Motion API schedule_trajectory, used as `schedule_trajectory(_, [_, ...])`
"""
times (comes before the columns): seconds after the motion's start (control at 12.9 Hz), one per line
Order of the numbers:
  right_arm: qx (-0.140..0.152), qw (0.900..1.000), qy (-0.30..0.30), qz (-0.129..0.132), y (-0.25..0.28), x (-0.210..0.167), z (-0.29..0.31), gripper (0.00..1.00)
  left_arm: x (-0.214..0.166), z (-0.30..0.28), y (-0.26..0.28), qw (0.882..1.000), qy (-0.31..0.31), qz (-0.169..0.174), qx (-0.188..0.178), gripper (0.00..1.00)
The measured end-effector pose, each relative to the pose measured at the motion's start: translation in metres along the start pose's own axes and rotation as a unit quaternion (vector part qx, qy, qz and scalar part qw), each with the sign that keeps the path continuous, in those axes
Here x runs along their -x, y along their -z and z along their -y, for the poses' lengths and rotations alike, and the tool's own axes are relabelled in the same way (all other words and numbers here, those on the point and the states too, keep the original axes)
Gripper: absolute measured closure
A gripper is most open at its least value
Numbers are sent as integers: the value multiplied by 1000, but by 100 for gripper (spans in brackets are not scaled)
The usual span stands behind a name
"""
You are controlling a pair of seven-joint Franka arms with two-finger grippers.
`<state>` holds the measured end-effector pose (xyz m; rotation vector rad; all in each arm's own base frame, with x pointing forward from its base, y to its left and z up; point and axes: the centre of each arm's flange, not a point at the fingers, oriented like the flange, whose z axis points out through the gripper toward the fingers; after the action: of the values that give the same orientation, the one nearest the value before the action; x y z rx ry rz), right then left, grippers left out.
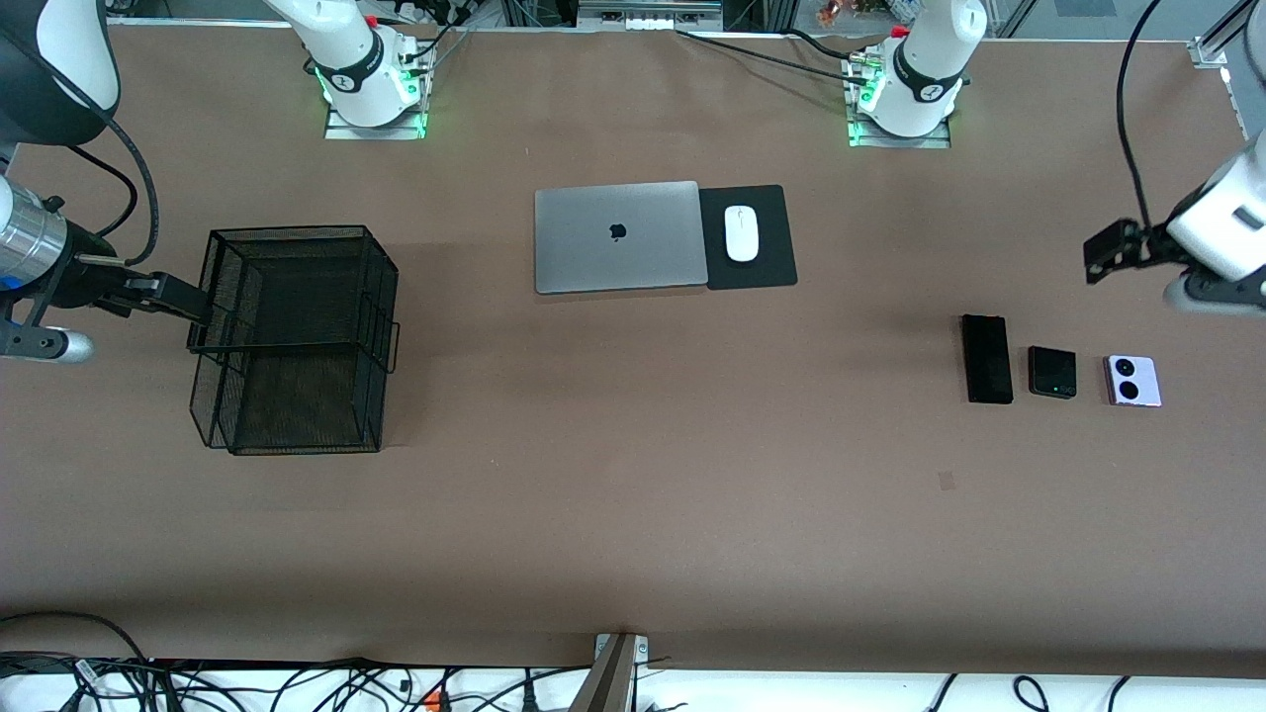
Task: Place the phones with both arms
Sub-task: 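Reach the left gripper down over the tall black phone, then close the left gripper on the tall black phone and lift it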
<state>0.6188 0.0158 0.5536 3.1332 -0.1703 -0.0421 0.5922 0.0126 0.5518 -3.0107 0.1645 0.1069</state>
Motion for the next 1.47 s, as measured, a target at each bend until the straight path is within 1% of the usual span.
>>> schedule_trajectory(0.23, [0, 1000, 0, 0, 0, 0, 0, 0, -34, 10, -61, 999, -39, 9, -6, 0])
schedule_trajectory(0.39, [0, 1000, 0, 1, 0, 0, 0, 0, -54, 18, -102, 999, -54, 5, -5, 0])
schedule_trajectory(0.54, [0, 1000, 0, 1, 0, 0, 0, 0, -63, 22, -142, 998, -57, -4, -4, 0])
schedule_trajectory(0.85, [0, 1000, 0, 1, 0, 0, 0, 0, -53, 29, -210, 998, -53, -18, 1, 0])
schedule_trajectory(1.01, [0, 1000, 0, 1, 0, 0, 0, 0, -45, 28, -243, 998, -50, -40, 4, 0])
schedule_trajectory(1.16, [0, 1000, 0, 1, 0, 0, 0, 0, -32, 23, -277, 998, -48, -50, 9, 0])
schedule_trajectory(1.47, [0, 1000, 0, 2, -1, 0, 1, 0, -3, 18, -322, 999, -25, -29, 21, 0])
